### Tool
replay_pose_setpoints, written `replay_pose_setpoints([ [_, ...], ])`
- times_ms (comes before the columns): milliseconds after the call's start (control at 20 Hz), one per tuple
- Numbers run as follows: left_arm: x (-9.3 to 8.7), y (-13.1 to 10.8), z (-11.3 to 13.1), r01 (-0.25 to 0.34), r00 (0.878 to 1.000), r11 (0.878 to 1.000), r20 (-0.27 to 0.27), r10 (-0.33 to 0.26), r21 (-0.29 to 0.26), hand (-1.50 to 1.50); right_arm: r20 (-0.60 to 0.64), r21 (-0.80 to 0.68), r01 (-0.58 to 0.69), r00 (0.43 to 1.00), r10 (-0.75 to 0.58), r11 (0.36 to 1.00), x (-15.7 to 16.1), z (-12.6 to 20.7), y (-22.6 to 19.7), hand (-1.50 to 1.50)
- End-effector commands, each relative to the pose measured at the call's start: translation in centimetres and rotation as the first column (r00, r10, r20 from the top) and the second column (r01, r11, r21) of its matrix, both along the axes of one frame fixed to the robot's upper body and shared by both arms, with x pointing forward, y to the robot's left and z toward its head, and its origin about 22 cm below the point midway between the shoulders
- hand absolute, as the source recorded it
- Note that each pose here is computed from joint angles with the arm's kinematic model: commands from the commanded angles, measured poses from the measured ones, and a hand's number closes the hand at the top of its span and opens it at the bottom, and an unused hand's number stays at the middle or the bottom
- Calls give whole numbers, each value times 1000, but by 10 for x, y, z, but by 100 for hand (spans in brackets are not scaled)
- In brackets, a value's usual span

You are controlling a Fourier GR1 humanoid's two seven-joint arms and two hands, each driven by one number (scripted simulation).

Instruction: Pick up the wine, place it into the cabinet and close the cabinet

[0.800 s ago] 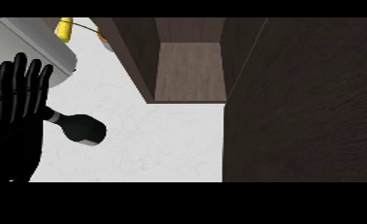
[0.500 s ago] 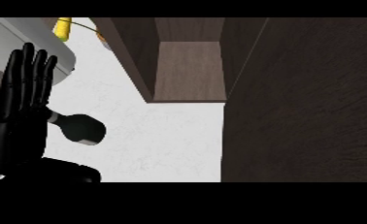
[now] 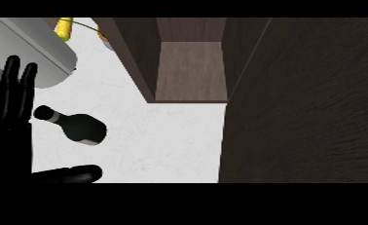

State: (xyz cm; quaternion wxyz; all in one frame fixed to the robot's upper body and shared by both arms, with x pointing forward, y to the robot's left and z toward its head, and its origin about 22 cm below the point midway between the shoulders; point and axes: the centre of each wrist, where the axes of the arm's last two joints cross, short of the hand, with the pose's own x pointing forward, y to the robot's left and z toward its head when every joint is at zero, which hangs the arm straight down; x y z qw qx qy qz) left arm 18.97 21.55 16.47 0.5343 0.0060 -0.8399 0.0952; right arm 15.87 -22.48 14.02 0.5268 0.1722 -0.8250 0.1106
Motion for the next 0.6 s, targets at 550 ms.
replay_pose_setpoints([
  [550, -72, -28, 64, 2, 1000, 998, -10, -2, -67, -150, -17, 21, -52, 999, 52, 998, -13, 30, 19, -150],
])
